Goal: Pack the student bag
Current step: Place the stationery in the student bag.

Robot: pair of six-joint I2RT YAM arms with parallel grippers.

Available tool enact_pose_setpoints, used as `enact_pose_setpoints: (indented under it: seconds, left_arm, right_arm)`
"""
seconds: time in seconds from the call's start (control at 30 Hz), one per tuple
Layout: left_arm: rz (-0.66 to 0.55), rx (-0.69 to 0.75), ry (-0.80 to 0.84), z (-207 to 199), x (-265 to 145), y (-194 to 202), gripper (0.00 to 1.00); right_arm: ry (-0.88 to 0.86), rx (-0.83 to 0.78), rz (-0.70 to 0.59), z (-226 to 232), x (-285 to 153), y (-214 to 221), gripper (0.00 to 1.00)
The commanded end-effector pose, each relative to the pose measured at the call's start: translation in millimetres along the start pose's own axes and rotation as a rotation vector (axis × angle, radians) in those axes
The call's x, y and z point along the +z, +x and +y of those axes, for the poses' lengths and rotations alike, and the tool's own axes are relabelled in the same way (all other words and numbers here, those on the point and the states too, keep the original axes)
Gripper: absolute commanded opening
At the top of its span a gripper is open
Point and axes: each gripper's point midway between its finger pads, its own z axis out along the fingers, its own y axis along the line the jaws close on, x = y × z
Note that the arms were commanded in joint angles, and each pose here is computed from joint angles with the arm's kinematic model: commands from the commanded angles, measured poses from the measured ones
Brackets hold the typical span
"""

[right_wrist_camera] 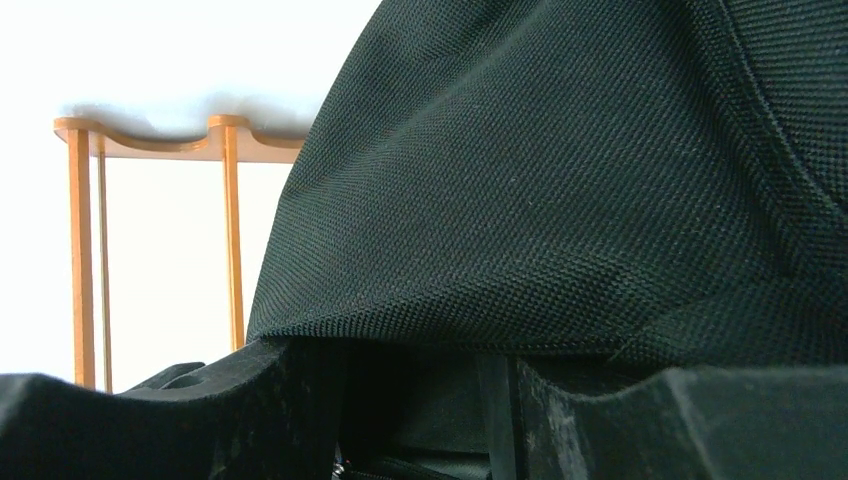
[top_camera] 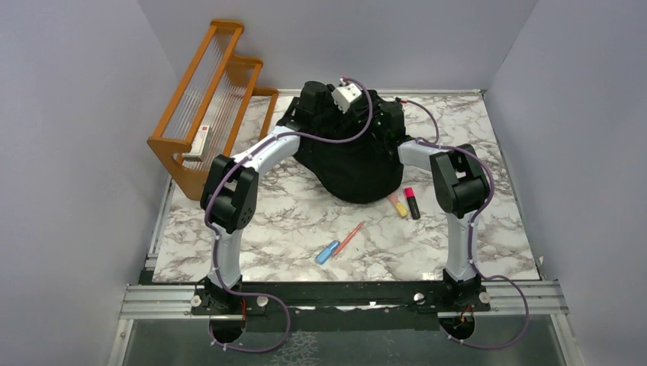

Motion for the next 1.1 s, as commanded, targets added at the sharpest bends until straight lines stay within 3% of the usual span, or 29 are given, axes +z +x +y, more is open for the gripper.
enact_pose_setpoints:
  seconds: [0.0, 0.23, 0.47, 0.57, 0.8, 1.07]
  left_arm:
    - [0.055, 0.112, -0.028, -8, 17, 5, 0.73]
    - [0.149, 0.179, -0.161, 14, 32, 29, 0.71]
    - [0.167, 0.217, -0.27, 36, 36, 29, 0.55]
    - [0.167, 0.217, -0.27, 36, 38, 29, 0.43]
    - [0.132, 0.159, -0.236, 28, 35, 21, 0.0]
    - [0.154, 0.006, -0.247, 27, 10, 19, 0.0]
  right_arm:
    - [-0.057, -0.003, -0.016, 24, -10, -13, 0.53]
    - [-0.067, -0.017, -0.01, 29, -14, -14, 0.53]
    - [-0.066, -0.029, 0.001, 27, -17, -12, 0.53]
    - [-0.064, -0.034, 0.001, 26, -19, -11, 0.53]
    - [-0.07, -0.069, 0.006, 25, -26, -10, 0.53]
    - [-0.126, -0.212, 0.099, 45, -64, 3, 0.53]
